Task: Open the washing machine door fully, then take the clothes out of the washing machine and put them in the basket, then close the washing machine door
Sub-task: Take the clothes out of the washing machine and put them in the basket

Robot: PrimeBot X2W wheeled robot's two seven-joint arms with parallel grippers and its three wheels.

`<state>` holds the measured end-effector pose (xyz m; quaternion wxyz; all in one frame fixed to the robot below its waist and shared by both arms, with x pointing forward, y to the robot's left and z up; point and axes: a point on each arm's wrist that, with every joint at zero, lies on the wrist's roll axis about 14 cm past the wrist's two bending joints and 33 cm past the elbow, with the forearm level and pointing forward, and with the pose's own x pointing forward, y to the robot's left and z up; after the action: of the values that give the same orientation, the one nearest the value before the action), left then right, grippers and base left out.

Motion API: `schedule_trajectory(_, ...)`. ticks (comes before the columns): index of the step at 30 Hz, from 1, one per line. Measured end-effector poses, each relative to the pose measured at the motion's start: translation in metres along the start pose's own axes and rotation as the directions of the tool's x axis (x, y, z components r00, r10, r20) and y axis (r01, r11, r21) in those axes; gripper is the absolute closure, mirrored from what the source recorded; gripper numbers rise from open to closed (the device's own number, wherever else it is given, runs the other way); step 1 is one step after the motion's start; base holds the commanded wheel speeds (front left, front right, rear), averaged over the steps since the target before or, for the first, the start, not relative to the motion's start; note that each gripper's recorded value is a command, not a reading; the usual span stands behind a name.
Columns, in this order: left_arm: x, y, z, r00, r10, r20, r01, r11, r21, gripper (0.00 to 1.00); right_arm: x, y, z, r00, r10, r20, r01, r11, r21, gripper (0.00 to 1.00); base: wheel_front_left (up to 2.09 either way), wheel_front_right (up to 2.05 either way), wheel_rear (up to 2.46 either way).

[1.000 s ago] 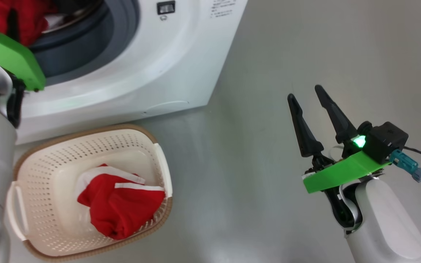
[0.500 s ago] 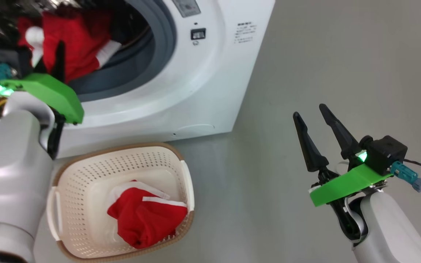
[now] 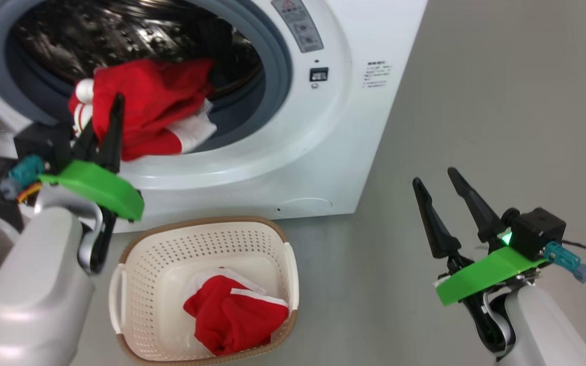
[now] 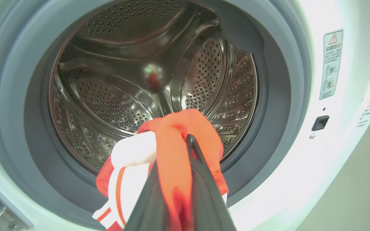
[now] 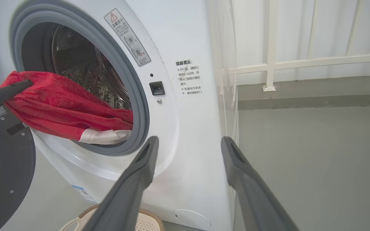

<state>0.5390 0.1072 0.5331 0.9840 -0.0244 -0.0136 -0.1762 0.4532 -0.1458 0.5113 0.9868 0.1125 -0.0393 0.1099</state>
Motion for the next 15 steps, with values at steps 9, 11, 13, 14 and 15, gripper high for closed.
schedule_trajectory(9, -0.052, -0.006, 0.046, 0.993, 0.020, 0.116, -0.024, 0.999, 0.033, 1.00, 0.000, 0.019, 0.004, 0.999, 0.054, 0.006, -0.054, 0.999, 0.000, 0.00, 0.00, 0.00, 0.00)
schedule_trajectory(11, -0.063, -0.009, 0.061, 0.988, 0.021, 0.150, -0.027, 0.999, 0.041, 1.00, 0.001, 0.024, 0.007, 0.998, 0.066, 0.012, -0.066, 0.998, -0.001, 0.00, 0.00, 0.00, 0.00)
schedule_trajectory(13, -0.074, -0.014, 0.077, 0.983, 0.020, 0.185, -0.030, 0.998, 0.049, 1.00, -0.001, 0.027, 0.006, 0.997, 0.075, 0.010, -0.075, 0.997, 0.001, 0.00, 0.00, 0.00, 0.00)
schedule_trajectory(14, -0.079, -0.016, 0.084, 0.979, 0.020, 0.201, -0.031, 0.998, 0.050, 1.00, -0.002, 0.029, 0.005, 0.997, 0.078, 0.008, -0.078, 0.997, 0.004, 0.00, 0.00, 0.00, 0.00)
schedule_trajectory(15, -0.084, -0.019, 0.090, 0.977, 0.019, 0.214, -0.031, 0.998, 0.050, 1.00, -0.002, 0.031, 0.005, 0.997, 0.081, 0.006, -0.081, 0.997, 0.007, 0.00, 0.00, 0.00, 0.00)
